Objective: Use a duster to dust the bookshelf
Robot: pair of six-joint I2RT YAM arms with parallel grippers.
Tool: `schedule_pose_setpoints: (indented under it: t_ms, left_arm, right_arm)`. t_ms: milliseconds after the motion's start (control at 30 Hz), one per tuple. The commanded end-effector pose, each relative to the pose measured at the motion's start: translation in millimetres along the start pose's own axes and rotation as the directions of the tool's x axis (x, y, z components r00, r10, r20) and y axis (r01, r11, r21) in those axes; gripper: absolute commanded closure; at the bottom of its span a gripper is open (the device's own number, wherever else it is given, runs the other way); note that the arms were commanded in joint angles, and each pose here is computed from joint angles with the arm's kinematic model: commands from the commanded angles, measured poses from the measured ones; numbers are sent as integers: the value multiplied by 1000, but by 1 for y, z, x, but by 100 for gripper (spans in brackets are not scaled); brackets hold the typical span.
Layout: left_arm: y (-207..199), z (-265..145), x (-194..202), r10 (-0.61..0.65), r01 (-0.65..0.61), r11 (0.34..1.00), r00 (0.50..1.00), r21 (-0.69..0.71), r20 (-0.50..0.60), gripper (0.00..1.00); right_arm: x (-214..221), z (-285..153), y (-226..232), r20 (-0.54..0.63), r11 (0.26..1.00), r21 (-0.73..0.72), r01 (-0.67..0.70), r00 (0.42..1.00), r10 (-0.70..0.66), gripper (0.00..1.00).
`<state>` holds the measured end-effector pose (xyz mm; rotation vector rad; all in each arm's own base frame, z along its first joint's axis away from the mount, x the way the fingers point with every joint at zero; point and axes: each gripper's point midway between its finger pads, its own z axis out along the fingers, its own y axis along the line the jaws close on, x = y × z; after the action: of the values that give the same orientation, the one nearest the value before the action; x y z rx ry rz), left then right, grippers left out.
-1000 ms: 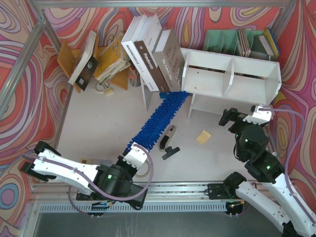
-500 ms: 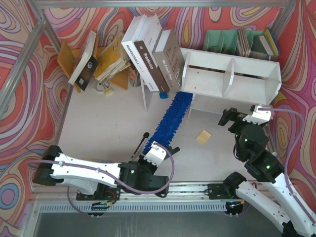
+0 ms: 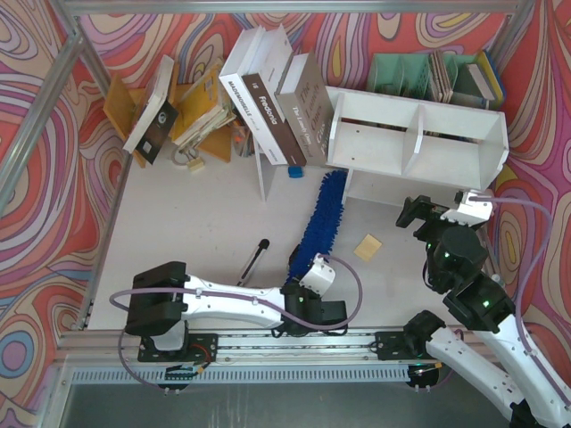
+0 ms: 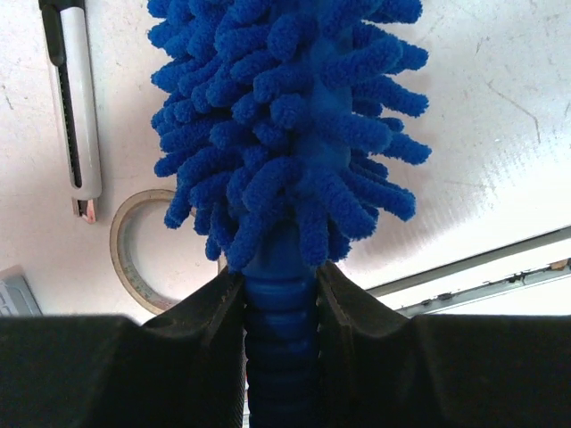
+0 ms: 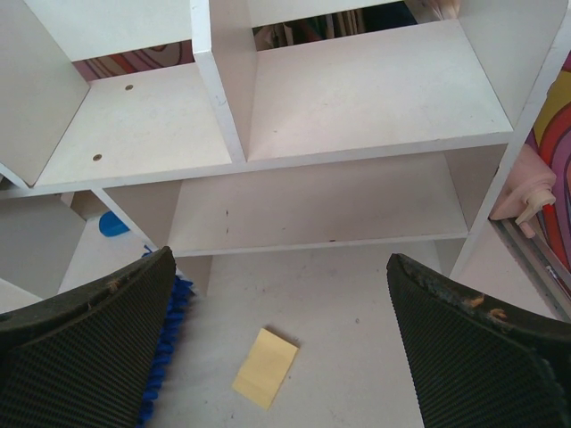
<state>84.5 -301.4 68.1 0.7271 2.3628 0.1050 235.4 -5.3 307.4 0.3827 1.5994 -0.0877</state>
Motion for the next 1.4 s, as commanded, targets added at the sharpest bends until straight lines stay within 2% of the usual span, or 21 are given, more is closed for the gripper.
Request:
schedule_pose_setpoints:
  t_ms: [0, 167, 367, 500, 733, 933, 1133, 1233, 1367]
  left_arm:
    - [-17, -13, -22, 23, -26, 997, 999, 79, 36, 100]
    - [11, -31, -46, -29, 24, 999, 993, 46, 112, 100]
    - [22, -55, -70, -114, 90, 989, 970, 120, 216, 100]
    - [8, -45, -61, -85, 64, 989, 983, 130, 163, 100]
    - [-23, -19, -31, -6, 5, 993, 1000, 119, 6, 100]
    - [-25, -12, -24, 34, -30, 996, 999, 86, -43, 100]
    - [5, -28, -51, -7, 5, 1000, 997, 27, 78, 100]
    - [24, -47, -72, -72, 65, 997, 981, 44, 181, 100]
    - [46, -63, -85, -112, 99, 993, 957, 60, 266, 100]
  right_arm:
    - [-4, -1, -2, 19, 1000, 1, -16, 1000, 16, 10]
    - [-6, -3, -3, 24, 1000, 3, -29, 999, 29, 10]
    - [-13, -6, -4, 27, 999, 2, -48, 998, 48, 10]
    - [-14, -7, -5, 22, 998, 6, -64, 998, 64, 10]
    - [-6, -6, -3, 12, 998, 1, -66, 998, 66, 11]
    - [-6, -3, -4, 21, 999, 8, -51, 998, 51, 11]
    - [-5, -3, -3, 19, 999, 5, -47, 999, 47, 11]
    - [-4, -3, -2, 17, 999, 3, -47, 999, 47, 11]
    - [-3, -2, -2, 13, 999, 5, -41, 999, 41, 11]
